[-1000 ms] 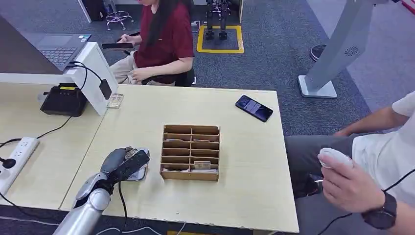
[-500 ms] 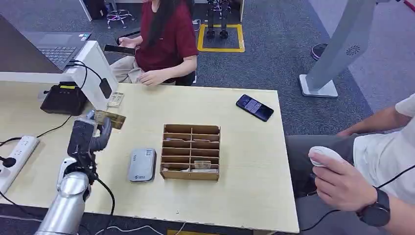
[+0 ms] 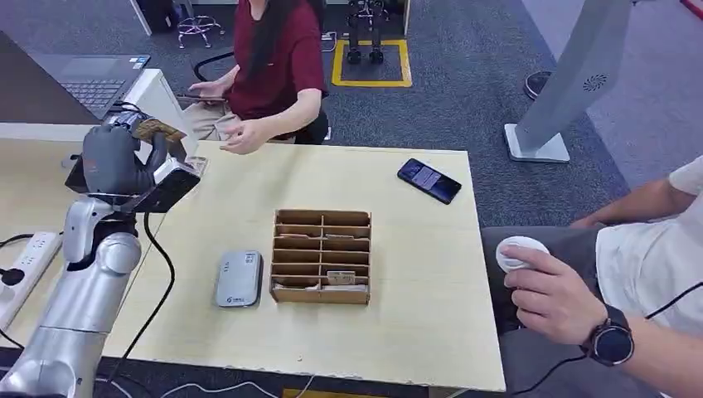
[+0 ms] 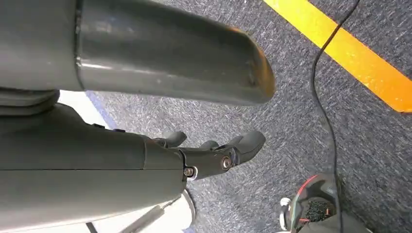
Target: Pass the card to the sensor for recognition and then transmit it.
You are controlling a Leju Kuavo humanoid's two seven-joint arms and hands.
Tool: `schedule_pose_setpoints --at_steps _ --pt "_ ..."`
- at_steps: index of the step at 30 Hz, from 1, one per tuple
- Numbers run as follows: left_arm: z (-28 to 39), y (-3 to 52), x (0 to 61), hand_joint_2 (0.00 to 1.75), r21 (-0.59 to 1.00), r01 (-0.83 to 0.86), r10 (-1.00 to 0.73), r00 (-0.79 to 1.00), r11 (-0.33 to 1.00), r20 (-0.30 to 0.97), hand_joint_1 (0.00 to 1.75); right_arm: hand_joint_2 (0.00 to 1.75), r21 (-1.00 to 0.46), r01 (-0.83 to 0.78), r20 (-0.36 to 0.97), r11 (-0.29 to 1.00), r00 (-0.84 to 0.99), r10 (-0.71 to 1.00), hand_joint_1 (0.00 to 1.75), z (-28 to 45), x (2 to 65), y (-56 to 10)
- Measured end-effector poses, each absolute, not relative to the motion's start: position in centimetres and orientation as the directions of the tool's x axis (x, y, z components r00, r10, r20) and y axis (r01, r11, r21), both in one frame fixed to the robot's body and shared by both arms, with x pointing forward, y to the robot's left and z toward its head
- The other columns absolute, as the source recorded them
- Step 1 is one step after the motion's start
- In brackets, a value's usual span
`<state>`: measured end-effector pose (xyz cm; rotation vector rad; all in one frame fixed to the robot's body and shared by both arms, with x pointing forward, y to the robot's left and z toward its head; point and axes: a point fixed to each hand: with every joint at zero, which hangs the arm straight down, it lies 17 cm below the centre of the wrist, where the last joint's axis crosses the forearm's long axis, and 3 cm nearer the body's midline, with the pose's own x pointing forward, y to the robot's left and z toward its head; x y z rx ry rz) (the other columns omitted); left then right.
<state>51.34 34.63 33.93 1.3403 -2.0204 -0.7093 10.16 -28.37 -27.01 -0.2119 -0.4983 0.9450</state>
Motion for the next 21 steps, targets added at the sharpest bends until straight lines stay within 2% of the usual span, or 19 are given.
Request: schedule_pose_setpoints --at_steps 4,8,10,17,18,21 --pt "34.3 35.2 51.4 1.75 0.711 -0.651 -0.959 -0.256 0.266 0.124 1.75 0.00 -0.386 -0.722 0.314 0.574 0.482 0.818 0.00 -27.0 10.2 -28.4" --pt "35.3 35.1 51.4 1.75 0.681 -0.731 -0.981 -0.162 0.046 -0.107 1.75 0.00 -0.386 -0.728 0.316 0.567 0.473 0.823 0.00 -27.0 10.2 -28.3" --pt "35.7 35.1 51.7 1.75 0.664 -0.747 -0.975 -0.140 -0.008 -0.170 1.75 0.00 -0.385 -0.729 0.319 0.566 0.471 0.823 0.00 -27.0 10.2 -28.2" --pt "35.5 36.3 53.2 1.75 0.682 -0.731 -0.981 -0.125 -0.008 -0.146 1.75 0.00 -0.378 -0.730 0.322 0.569 0.473 0.820 0.00 -27.0 9.9 -28.1" --pt "35.3 36.4 53.4 1.75 0.690 -0.724 -0.982 -0.136 0.008 -0.131 0.00 0.00 -0.377 -0.730 0.322 0.570 0.474 0.820 0.00 -27.0 9.8 -28.1" --pt "34.6 36.3 54.0 1.75 0.716 -0.696 -0.983 -0.162 0.053 -0.085 0.00 0.00 -0.377 -0.729 0.322 0.571 0.475 0.819 0.00 -27.0 9.7 -28.1"
